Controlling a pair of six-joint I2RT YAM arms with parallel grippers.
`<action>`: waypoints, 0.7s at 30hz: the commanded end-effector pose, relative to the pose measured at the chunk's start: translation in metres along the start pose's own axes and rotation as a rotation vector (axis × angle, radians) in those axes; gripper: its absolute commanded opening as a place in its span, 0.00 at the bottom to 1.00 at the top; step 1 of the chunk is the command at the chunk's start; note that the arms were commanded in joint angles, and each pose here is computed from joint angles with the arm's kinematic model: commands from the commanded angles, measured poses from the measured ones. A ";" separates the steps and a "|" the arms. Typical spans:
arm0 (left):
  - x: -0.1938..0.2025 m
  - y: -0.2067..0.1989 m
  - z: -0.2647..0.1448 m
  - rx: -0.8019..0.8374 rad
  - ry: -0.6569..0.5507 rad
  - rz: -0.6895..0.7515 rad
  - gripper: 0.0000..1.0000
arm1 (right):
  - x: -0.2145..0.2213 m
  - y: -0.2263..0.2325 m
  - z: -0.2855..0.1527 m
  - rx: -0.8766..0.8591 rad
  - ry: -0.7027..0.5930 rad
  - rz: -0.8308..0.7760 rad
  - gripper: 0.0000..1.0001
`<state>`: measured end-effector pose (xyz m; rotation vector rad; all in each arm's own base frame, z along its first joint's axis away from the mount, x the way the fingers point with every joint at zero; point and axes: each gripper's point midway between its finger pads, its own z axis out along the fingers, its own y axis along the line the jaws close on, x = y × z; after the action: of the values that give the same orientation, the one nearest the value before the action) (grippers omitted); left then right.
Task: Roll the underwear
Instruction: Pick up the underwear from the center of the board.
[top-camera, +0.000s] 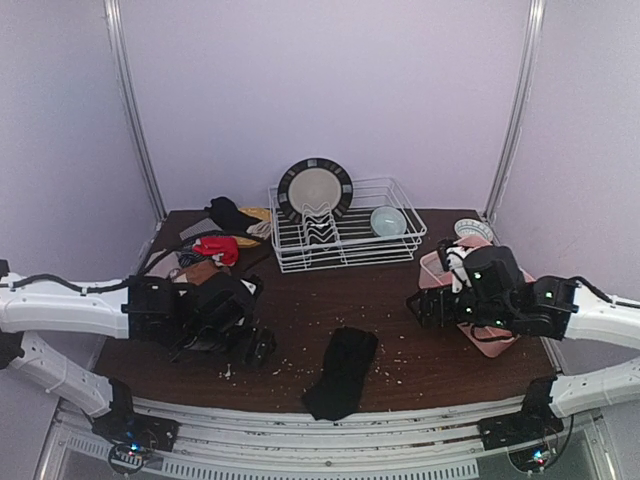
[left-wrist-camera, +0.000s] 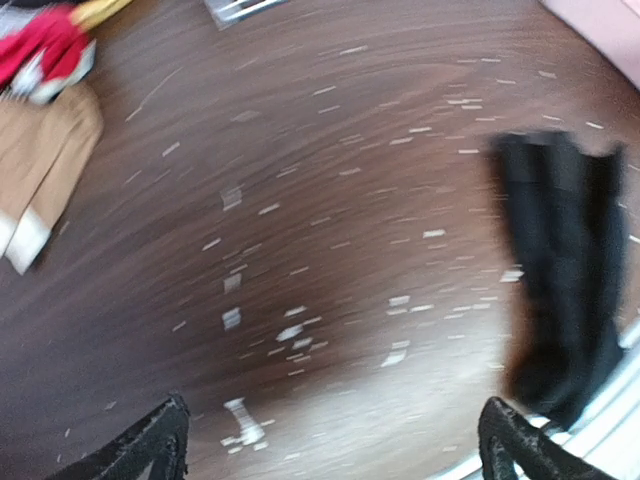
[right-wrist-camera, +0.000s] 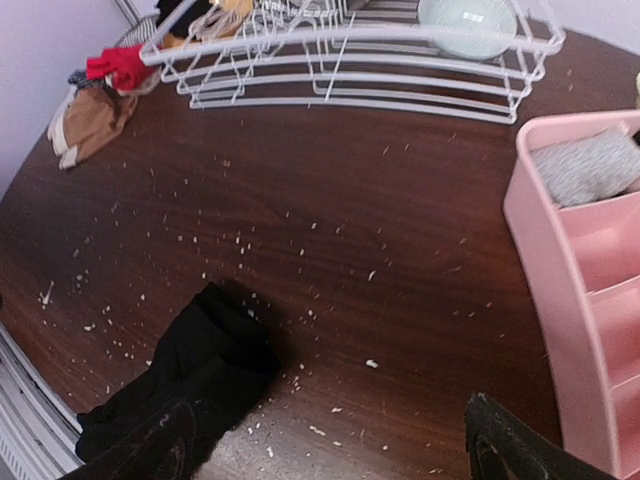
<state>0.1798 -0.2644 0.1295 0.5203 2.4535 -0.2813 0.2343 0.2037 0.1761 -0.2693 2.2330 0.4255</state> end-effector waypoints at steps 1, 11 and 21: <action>0.008 0.041 -0.001 -0.074 -0.019 -0.148 0.97 | 0.006 0.041 0.024 -0.076 0.076 -0.003 0.88; 0.018 0.042 0.013 -0.047 0.017 -0.163 0.94 | 0.042 0.069 0.090 -0.035 0.281 0.044 0.79; 0.020 0.027 0.034 -0.020 0.049 -0.133 0.93 | 0.080 0.066 0.110 0.046 0.428 0.045 0.19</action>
<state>0.1898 -0.2291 0.0889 0.3438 2.5581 -0.2397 0.2426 0.3034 0.0635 -0.3254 2.6268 0.3913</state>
